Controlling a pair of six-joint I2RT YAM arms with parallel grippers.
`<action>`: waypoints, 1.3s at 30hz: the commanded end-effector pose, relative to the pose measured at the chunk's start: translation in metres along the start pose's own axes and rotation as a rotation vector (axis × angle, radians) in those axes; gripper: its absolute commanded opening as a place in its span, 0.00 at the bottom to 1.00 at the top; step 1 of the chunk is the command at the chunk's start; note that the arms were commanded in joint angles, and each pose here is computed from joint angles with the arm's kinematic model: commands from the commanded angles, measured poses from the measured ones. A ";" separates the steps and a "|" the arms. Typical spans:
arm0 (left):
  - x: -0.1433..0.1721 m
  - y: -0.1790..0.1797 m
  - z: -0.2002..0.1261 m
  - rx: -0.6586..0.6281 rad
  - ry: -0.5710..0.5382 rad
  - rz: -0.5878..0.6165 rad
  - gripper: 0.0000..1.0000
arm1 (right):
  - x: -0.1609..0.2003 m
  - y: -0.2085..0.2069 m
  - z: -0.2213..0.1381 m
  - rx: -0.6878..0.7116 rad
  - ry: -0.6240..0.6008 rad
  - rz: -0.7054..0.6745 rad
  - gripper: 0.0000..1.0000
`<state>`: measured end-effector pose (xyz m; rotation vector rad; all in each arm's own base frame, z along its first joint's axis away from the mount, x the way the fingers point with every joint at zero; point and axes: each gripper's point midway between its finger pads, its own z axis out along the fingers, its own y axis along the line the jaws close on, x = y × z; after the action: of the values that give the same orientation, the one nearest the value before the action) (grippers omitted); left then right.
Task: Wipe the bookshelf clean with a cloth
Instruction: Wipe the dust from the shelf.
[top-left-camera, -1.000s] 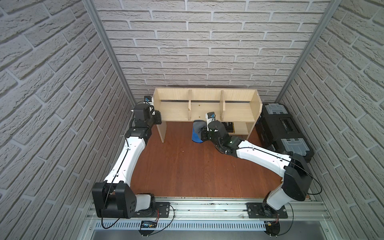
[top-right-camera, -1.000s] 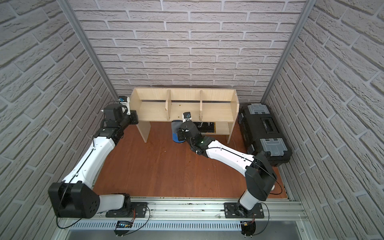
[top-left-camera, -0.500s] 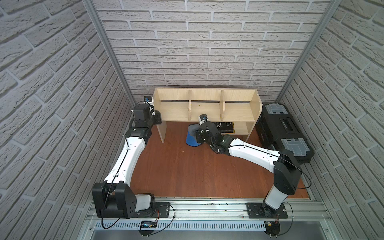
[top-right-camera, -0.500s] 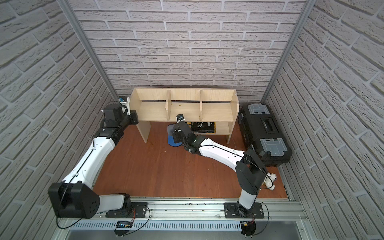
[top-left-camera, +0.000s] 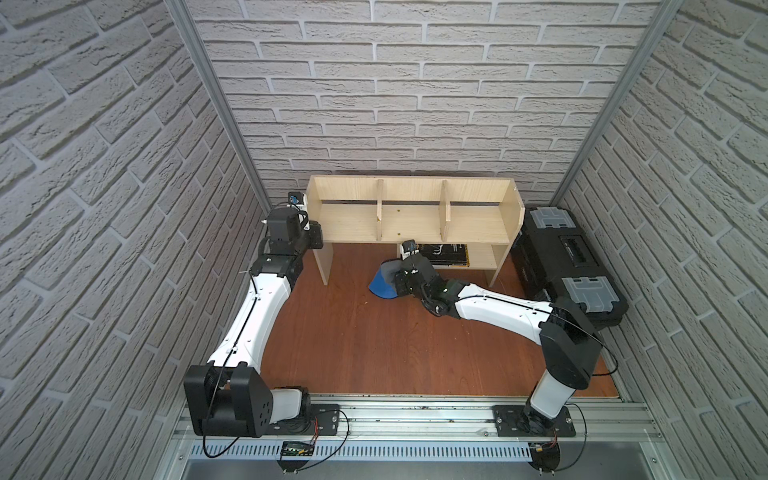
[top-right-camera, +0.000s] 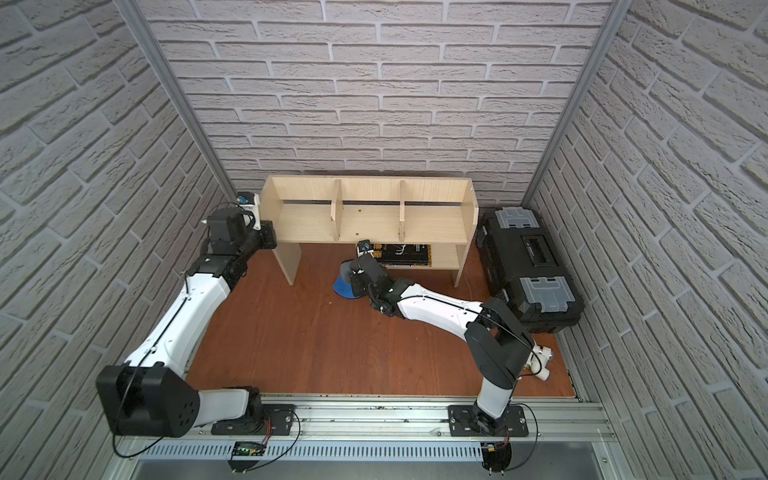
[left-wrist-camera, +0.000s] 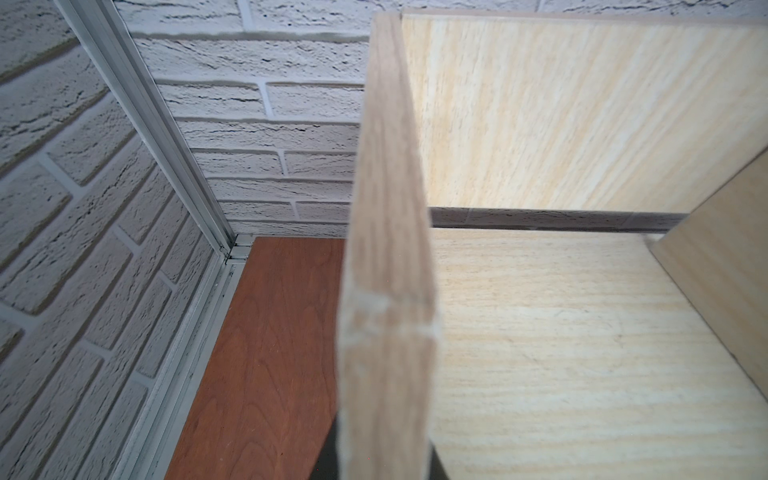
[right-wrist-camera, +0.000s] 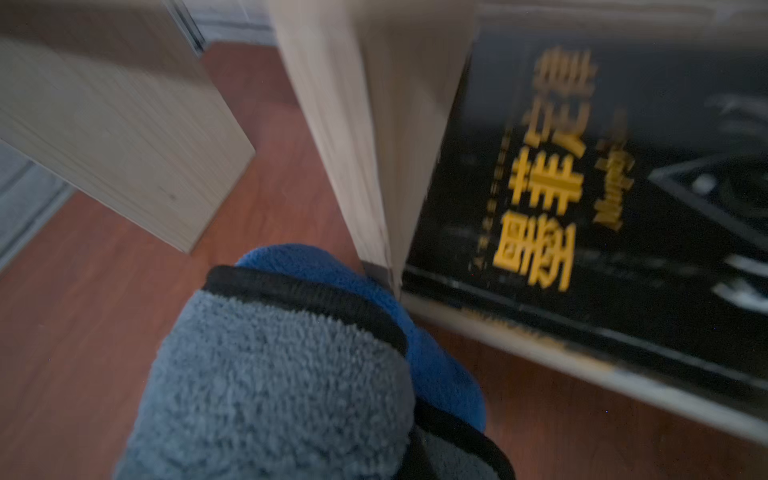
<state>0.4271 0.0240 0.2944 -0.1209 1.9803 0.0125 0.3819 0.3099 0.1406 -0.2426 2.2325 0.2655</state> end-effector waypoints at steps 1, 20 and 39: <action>-0.003 0.006 -0.006 -0.016 -0.026 -0.018 0.00 | -0.012 0.010 -0.003 -0.041 -0.048 0.040 0.03; -0.006 0.004 -0.009 -0.004 -0.036 -0.021 0.00 | -0.128 0.031 -0.065 -0.092 -0.288 0.017 0.03; -0.010 -0.002 -0.014 0.031 -0.054 -0.070 0.00 | -0.109 0.172 0.008 -0.316 -0.269 0.055 0.03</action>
<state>0.4248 0.0213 0.2950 -0.1159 1.9734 -0.0102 0.4014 0.4745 0.2182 -0.3675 1.9912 0.5613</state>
